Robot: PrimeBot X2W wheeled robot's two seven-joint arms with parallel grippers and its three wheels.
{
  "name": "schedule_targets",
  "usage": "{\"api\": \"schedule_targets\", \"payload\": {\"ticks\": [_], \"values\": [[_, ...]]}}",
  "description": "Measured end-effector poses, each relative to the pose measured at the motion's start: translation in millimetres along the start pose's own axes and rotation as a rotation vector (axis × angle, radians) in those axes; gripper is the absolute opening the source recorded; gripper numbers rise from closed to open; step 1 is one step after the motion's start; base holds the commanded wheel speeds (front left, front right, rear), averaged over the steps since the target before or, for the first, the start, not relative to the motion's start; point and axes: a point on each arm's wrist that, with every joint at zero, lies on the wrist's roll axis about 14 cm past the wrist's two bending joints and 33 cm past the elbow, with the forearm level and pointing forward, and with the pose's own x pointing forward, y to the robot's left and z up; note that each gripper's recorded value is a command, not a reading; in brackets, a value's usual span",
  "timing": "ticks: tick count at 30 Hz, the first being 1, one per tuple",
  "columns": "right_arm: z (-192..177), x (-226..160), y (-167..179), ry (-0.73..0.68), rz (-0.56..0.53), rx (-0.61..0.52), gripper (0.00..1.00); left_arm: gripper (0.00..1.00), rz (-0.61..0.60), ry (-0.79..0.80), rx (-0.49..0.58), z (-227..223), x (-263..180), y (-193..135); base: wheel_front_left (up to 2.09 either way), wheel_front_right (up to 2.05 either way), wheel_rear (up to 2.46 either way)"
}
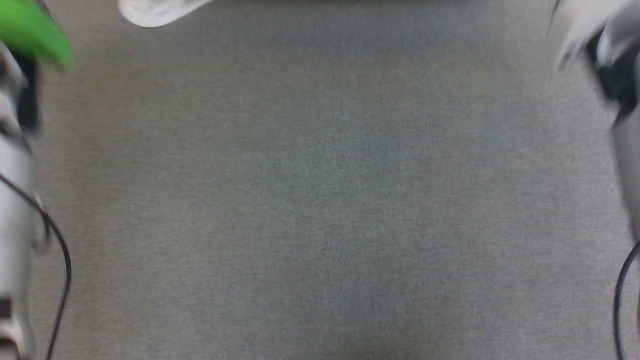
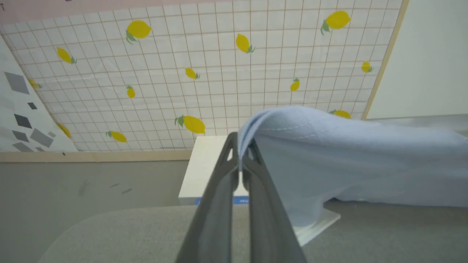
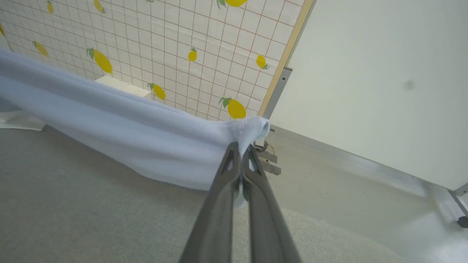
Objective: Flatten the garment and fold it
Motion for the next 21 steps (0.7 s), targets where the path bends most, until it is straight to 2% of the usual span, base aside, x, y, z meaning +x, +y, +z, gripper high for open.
{"api": "schedule_targets", "payload": {"ticks": [5,9,14,21], "values": [[-48,-48,20,0.111,0.04,0.102,0.0,0.0,-0.04,0.394,-0.043,-94,-87,-3,0.0,0.0,0.0],[-70,-84,29,0.161,0.046,0.149,0.0,0.0,-0.09,0.639,-0.13,-137,-163,-20,0.0,0.0,0.0],[-83,-121,29,0.184,0.021,0.178,0.0,0.0,-0.154,0.811,-0.228,-148,-241,-48,0.0,0.0,0.0],[-109,-168,34,0.247,-0.017,0.205,0.0,0.0,-0.15,0.923,-0.322,-143,-310,-67,0.0,0.0,0.0]]}}
